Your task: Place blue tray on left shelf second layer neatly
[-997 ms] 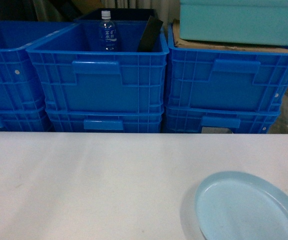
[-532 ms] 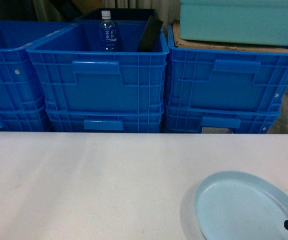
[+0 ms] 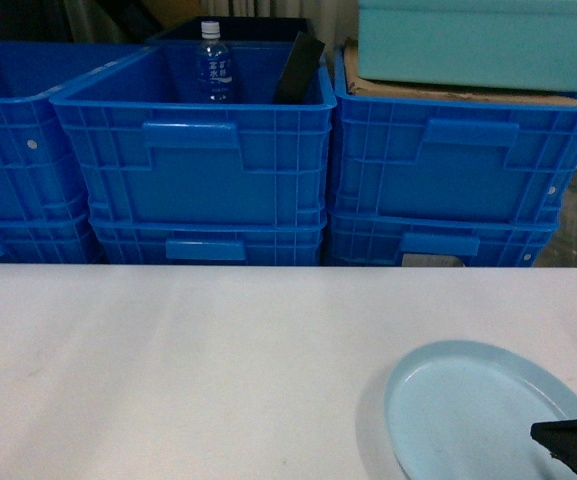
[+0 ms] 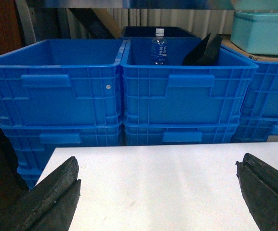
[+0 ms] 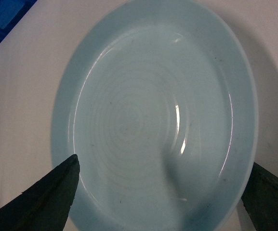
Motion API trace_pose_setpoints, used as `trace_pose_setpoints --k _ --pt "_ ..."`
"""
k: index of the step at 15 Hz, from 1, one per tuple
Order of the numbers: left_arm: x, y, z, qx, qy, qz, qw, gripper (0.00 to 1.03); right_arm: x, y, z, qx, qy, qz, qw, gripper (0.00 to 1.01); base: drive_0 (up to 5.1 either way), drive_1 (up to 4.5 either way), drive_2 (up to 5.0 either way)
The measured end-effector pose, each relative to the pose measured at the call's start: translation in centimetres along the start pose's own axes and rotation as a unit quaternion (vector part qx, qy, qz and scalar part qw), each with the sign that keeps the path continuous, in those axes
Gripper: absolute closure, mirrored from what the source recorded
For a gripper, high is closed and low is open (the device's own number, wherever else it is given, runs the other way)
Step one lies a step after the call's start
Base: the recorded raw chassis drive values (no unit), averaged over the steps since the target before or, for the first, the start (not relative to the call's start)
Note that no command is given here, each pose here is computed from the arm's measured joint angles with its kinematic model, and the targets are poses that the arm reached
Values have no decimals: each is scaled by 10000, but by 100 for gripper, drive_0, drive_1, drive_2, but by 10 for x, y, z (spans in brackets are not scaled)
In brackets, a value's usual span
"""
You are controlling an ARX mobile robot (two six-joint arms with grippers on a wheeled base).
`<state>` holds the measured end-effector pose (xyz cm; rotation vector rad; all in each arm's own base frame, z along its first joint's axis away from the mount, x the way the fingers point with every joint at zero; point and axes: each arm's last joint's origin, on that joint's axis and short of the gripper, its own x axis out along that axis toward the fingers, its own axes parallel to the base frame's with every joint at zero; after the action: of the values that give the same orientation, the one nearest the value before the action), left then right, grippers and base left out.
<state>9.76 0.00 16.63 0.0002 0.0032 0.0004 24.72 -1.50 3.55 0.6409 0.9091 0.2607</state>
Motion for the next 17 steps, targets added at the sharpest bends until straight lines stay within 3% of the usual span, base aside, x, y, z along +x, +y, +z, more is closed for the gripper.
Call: trace_pose_setpoints --k 1,2,5,8,10,12,14,15,17 --pt "0 0 0 0 -2 2 10000 5 2 0 0 51 -5 -24 10000 3 0 0 0" --pt "0 0 0 0 0 2 10000 5 4 0 -2 80 -22 -100 9999 10 0 0 0" --pt "0 0 0 0 0 0 10000 5 5 -9 -6 122 -101 -326 9993 43 0 0 0" --pt "0 0 0 0 0 0 10000 5 1 -35 -10 281 -171 -346 9989 75 0 0 0" --pt "0 0 0 0 0 -2 10000 5 -4 -57 -13 77 -275 -351 9990 98 0 0 0" --pt "0 0 0 0 0 6 10000 5 -10 -67 -13 -39 -351 -343 9988 99 0 0 0" --pt "0 0 0 0 0 2 10000 5 -13 -70 -13 -116 -344 -305 9989 99 0 0 0" --pt "0 0 0 2 2 0 10000 5 -17 -66 -7 21 -293 -288 9992 99 0 0 0" --pt "0 0 0 0 -2 4 10000 5 -20 -45 -1 91 -224 -443 9987 99 0 0 0"
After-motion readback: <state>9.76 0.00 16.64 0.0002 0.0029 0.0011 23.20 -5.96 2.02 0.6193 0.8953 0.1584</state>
